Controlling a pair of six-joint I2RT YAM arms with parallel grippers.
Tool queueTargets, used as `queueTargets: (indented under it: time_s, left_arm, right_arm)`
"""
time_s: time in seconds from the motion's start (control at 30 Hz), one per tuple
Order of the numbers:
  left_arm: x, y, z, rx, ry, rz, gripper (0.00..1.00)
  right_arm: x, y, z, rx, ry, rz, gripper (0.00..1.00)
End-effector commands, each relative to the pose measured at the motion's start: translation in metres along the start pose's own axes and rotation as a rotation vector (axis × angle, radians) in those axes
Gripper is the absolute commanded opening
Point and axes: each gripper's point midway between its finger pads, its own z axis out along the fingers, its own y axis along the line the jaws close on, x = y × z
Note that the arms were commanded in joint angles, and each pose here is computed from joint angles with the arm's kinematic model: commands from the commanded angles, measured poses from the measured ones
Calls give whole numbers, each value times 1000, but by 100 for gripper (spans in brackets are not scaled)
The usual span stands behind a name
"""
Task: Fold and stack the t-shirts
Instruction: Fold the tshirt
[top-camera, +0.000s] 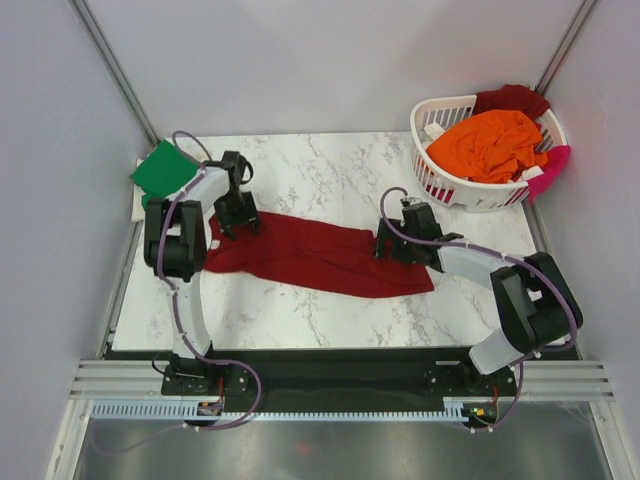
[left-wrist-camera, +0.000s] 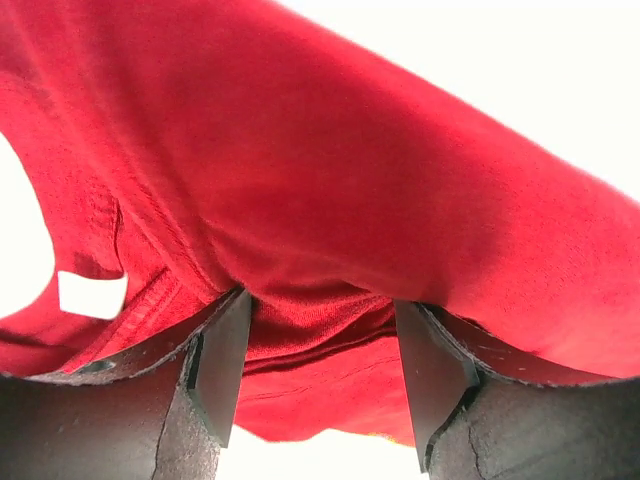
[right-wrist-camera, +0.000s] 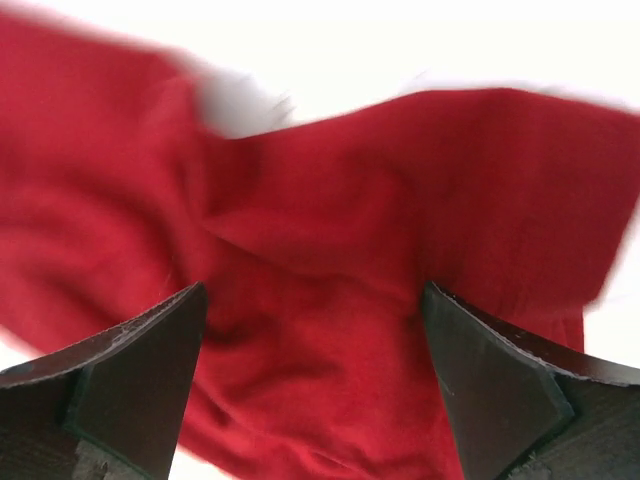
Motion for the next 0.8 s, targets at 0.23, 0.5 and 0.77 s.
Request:
queueTargets:
  time_s: [0.23, 0.5, 0.77]
  left_arm:
    - [-128, -167, 8, 359, -174, 99, 70]
    - [-157, -280, -128, 889, -513, 319, 89]
    - [-143, -272, -278, 920, -825, 483, 100]
  right_arm:
    - [214, 152, -79, -362, 437, -54, 98]
    - [173, 185, -122, -307, 274, -282, 98]
    - [77, 205, -146, -269, 8, -410, 98]
